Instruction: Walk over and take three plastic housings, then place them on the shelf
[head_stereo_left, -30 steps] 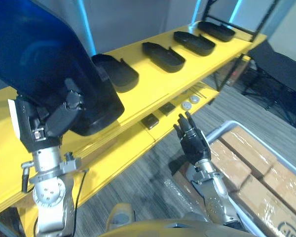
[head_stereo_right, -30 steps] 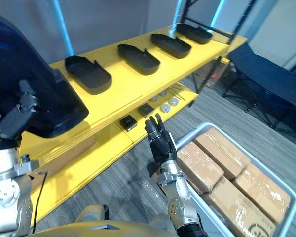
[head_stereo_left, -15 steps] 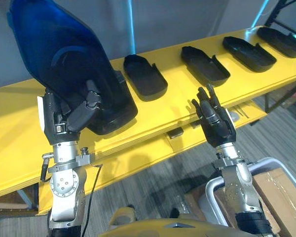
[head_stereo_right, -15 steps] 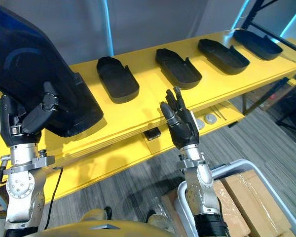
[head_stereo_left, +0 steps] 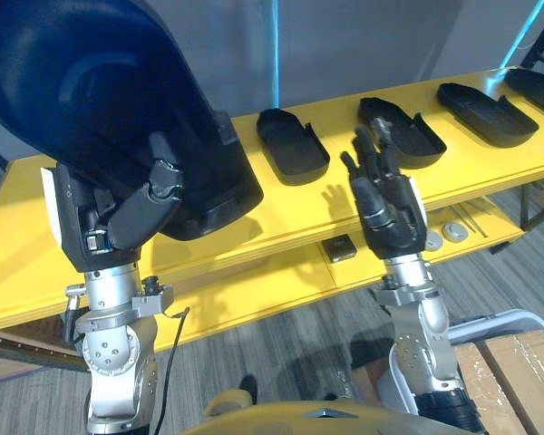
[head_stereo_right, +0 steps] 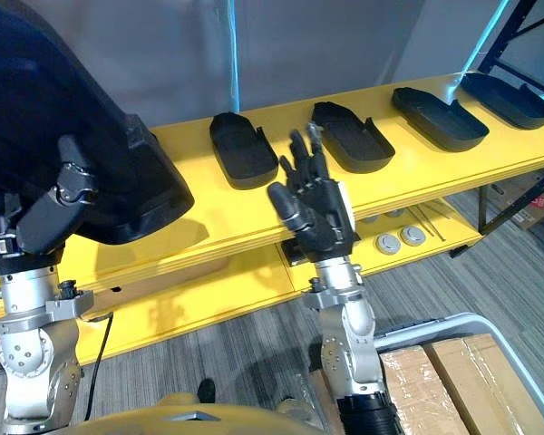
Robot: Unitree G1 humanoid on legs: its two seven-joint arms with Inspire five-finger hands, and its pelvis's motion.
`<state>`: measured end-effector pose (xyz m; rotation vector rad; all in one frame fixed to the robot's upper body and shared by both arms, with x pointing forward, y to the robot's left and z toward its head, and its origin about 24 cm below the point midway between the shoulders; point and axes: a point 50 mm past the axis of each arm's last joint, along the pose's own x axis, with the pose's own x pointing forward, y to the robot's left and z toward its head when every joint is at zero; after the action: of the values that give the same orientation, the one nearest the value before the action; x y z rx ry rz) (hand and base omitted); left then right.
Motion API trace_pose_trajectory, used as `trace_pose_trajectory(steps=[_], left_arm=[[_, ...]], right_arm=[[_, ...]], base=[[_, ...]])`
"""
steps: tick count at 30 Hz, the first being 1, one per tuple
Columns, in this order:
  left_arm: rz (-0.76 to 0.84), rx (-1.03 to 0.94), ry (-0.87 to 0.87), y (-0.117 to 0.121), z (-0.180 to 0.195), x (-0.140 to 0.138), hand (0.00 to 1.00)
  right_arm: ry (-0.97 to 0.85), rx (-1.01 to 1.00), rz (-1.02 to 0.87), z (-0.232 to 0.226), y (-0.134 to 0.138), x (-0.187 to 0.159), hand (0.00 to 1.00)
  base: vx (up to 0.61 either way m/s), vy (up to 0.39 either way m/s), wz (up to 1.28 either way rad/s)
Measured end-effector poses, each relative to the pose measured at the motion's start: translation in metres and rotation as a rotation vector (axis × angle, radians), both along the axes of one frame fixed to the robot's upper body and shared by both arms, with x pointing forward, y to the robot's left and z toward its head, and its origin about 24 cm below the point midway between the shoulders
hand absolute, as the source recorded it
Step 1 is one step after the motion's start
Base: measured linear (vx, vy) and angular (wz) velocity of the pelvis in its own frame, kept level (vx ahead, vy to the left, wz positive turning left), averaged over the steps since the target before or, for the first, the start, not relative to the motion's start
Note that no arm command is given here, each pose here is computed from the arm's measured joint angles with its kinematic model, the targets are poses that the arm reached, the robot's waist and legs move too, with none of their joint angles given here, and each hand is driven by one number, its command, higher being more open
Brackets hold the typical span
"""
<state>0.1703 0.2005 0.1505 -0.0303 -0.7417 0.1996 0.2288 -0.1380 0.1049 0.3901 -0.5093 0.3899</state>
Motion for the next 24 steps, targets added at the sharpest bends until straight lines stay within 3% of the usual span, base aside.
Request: trace_pose_trajectory(steps=[3,9,16,24], left_arm=[[-0.002,-0.011,0.027,0.0,-0.005,-0.002,0.0],[-0.127,-0.03,0.008,-0.004,-0.004,-0.002,0.0],[-0.203,-0.054,0.012,-0.009,-0.007,0.0,0.0],[-0.258,-0.096,0.169,-0.021,-0.031,0.013,0.0]], right_arm=[[-0.035,-0.043,0.031,0.006,0.011,0.002,1.0],[-0.007,-0.191,-0.09,0.007,-0.006,0.016,1.0],[0.028,-0.184,-0.094,-0.003,-0.006,0.015,1.0],[0.067,-0.116,-0.08,-0.015,0.007,0.004,1.0]], base=[[-0.02,-0.022,1.02],[0.02,0.074,1.1],[-0.01,0.071,-0.29],[0.0,0.046,-0.37]])
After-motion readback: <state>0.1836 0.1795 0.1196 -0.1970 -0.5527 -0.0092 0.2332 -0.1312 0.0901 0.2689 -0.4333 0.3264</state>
